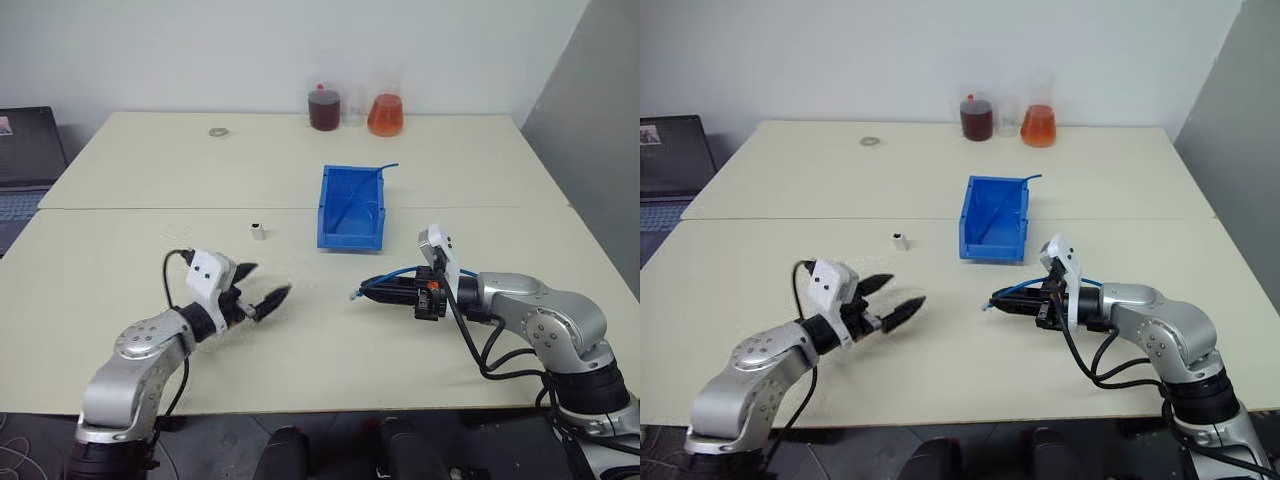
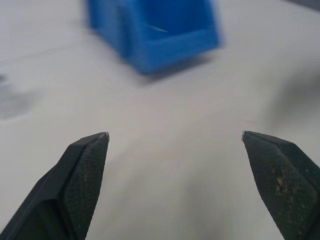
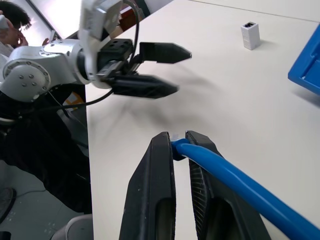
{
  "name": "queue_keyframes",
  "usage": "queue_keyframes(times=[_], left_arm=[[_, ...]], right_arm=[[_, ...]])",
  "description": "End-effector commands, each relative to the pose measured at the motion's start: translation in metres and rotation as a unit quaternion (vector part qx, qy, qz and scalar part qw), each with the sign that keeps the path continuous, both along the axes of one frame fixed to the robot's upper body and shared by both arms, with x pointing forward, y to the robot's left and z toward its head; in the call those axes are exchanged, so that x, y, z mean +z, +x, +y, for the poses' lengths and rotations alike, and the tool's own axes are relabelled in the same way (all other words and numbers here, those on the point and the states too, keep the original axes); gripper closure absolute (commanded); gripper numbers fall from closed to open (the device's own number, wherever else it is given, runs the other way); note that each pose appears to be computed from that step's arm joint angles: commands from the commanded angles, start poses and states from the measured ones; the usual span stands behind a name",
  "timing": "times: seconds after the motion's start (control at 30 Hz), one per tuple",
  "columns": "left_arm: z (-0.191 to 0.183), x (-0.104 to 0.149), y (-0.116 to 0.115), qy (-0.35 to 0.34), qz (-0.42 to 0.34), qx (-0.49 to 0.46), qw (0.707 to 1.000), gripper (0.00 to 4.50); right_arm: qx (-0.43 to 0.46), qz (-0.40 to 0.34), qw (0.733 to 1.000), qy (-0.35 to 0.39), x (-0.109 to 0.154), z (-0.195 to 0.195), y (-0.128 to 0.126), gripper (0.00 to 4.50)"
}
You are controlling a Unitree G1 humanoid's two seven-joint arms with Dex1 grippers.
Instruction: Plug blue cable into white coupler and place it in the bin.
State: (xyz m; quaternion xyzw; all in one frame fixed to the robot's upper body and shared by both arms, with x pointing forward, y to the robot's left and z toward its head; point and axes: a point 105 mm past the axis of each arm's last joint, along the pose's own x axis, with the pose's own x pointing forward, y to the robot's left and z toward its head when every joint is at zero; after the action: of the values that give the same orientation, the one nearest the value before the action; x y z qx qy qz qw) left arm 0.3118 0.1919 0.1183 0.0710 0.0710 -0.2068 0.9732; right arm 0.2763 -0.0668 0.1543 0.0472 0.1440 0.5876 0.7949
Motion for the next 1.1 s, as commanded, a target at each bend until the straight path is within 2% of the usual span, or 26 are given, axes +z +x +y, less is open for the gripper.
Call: queue_keyframes(times=[0.03,0.2,0.33,0.67,1.1], left_arm=[[0.016,0.001,0.018,0.036,-0.015,0.101,0.994,0.00],[0.027,-0.006,0.047,0.050,0.015,0.185,0.981,0.00],[0.023,-0.005,0.067,0.037,0.035,0.193,0.980,0.00],[0.011,-0.003,0.083,0.040,0.046,0.163,0.985,0.00],[0.003,-0.003,0.104,0.038,0.045,0.170,0.984,0.00]], right_arm=[[-0.001,-0.022,1.000,0.014,0.009,0.002,-0.001,4.39],[0.001,-0.022,1.000,0.018,0.012,0.005,0.000,4.39],[0.000,-0.023,0.999,0.023,0.014,0.005,0.002,4.39],[-0.002,-0.021,0.999,0.028,0.016,0.005,0.000,4.39],[-0.002,-0.018,0.999,0.027,0.015,0.005,0.000,4.39]])
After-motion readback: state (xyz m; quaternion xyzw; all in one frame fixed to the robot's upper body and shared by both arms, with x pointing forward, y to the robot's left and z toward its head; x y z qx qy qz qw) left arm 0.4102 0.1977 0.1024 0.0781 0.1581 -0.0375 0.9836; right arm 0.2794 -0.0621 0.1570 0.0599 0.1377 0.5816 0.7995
